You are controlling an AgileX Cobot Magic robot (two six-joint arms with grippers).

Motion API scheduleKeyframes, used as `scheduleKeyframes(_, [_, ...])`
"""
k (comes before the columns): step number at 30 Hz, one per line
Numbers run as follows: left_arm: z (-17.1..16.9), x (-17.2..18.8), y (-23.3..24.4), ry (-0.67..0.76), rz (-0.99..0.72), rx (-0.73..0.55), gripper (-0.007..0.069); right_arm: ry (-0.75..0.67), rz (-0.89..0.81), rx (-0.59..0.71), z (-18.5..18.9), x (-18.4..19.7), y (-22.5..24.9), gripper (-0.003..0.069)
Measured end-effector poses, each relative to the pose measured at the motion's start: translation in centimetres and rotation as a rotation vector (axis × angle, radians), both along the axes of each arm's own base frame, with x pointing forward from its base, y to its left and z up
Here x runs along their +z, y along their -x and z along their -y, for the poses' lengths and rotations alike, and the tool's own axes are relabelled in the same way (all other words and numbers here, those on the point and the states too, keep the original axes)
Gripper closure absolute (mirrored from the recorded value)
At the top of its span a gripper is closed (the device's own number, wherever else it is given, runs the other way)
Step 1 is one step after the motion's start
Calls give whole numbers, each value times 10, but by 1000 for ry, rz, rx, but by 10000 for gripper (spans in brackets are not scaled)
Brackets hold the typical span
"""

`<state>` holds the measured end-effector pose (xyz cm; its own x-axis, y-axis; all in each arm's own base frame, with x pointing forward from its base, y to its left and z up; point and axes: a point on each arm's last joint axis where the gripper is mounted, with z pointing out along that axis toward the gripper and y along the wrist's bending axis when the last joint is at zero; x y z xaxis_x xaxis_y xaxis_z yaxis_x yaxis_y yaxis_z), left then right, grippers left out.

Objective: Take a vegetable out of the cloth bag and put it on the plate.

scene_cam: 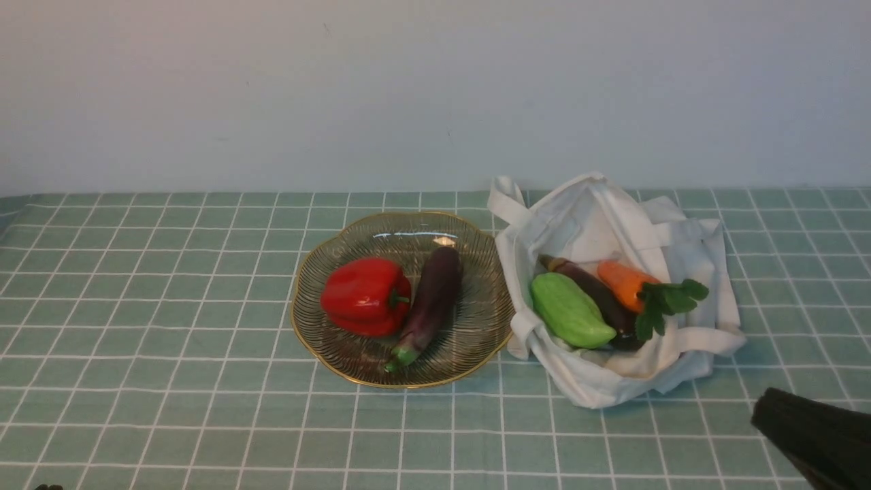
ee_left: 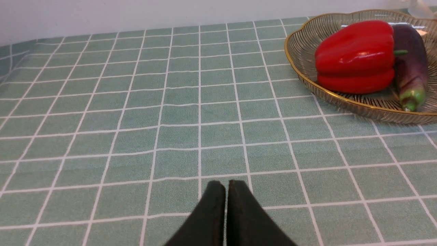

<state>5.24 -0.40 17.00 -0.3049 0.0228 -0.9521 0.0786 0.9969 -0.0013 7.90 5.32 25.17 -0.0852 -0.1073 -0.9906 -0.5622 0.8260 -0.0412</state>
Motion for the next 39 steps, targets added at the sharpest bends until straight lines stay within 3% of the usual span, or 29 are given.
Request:
scheduleKeyframes(7, [0, 0, 0, 0, 0, 0, 629, -1, -64, -317, 34, -39, 11, 674])
scheduleKeyframes(15, [0, 0, 0, 0, 0, 0, 629, -15, -36, -562, 51, -67, 21, 674])
scheduleKeyframes(39, [0, 0, 0, 0, 0, 0, 629, -11, -62, -601, 54, -70, 24, 674])
